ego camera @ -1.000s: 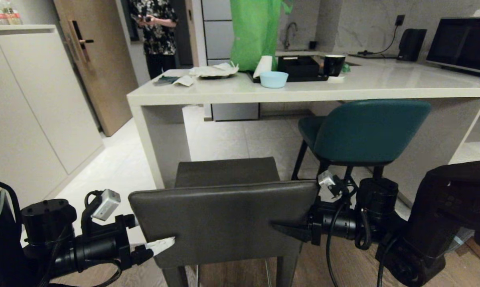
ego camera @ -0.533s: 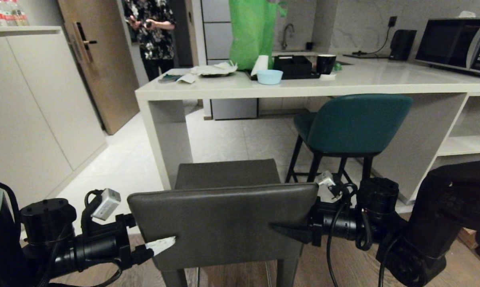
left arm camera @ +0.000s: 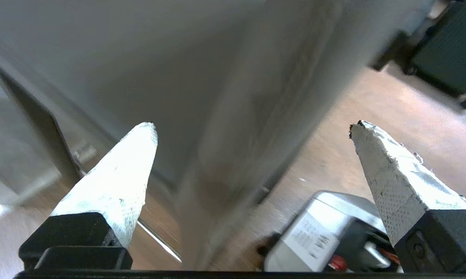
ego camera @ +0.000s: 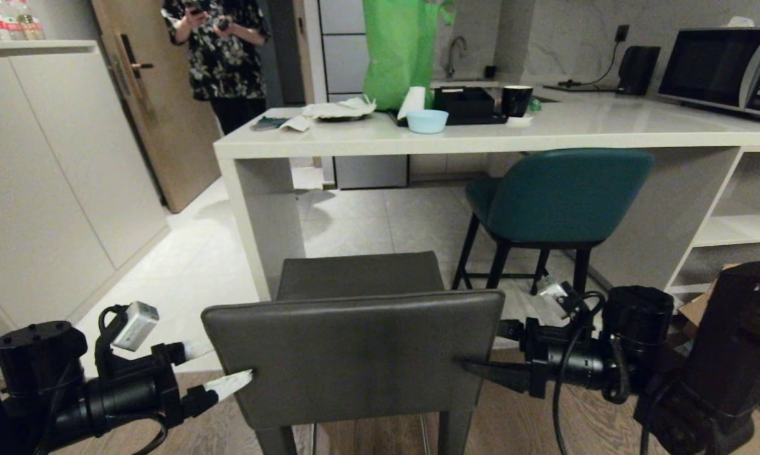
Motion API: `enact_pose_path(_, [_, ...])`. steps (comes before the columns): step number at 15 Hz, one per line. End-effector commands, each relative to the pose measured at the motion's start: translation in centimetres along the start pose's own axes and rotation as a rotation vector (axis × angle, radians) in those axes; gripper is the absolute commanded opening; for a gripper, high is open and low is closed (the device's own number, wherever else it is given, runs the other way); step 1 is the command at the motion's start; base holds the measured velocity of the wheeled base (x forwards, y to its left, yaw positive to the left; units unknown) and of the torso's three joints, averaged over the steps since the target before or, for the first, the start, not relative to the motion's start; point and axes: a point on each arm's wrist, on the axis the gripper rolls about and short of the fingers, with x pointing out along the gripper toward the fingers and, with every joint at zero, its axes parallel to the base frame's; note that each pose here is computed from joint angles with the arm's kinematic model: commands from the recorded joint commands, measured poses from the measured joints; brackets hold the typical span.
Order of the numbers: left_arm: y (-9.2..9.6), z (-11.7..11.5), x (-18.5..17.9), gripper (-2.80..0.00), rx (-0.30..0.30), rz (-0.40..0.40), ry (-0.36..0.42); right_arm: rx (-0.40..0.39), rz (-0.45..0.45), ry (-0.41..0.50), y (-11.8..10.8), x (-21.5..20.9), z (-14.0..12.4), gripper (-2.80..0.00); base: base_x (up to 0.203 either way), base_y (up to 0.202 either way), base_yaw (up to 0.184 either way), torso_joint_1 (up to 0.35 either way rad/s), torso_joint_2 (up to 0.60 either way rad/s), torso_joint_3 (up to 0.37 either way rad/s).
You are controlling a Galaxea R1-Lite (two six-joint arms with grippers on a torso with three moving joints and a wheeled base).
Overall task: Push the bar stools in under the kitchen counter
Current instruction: Pull the gray chair out from under the dining table, then pull the blue chair out from under the dining table
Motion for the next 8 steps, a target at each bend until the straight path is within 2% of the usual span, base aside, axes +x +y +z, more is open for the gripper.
enact_pose_path(1, [-0.3,0.1,-1.9,0.00,-0.008,0.006,-0.020,0.008,-0.022,-0.008,0.7,-2.3,0.3,0.00,0.000,0.000,0.000,0.000,0.00,0.000])
enact_pose_path(5, [-1.6,0.2,-4.6,0.00,-0.021,-0.003,-0.049,0.018,-0.056,-0.017,2.7,-5.0,0.9,0.00,0.000,0.000,0.000,0.000,0.00,0.000])
enact_pose_path(8, [-1.8,0.9,-5.3,0.00,0.009,0.027,-0.072,-0.014,-0.067,-0.040,3.5,-5.5,1.8,0.00,0.000,0.000,0.000,0.000,0.00,0.000])
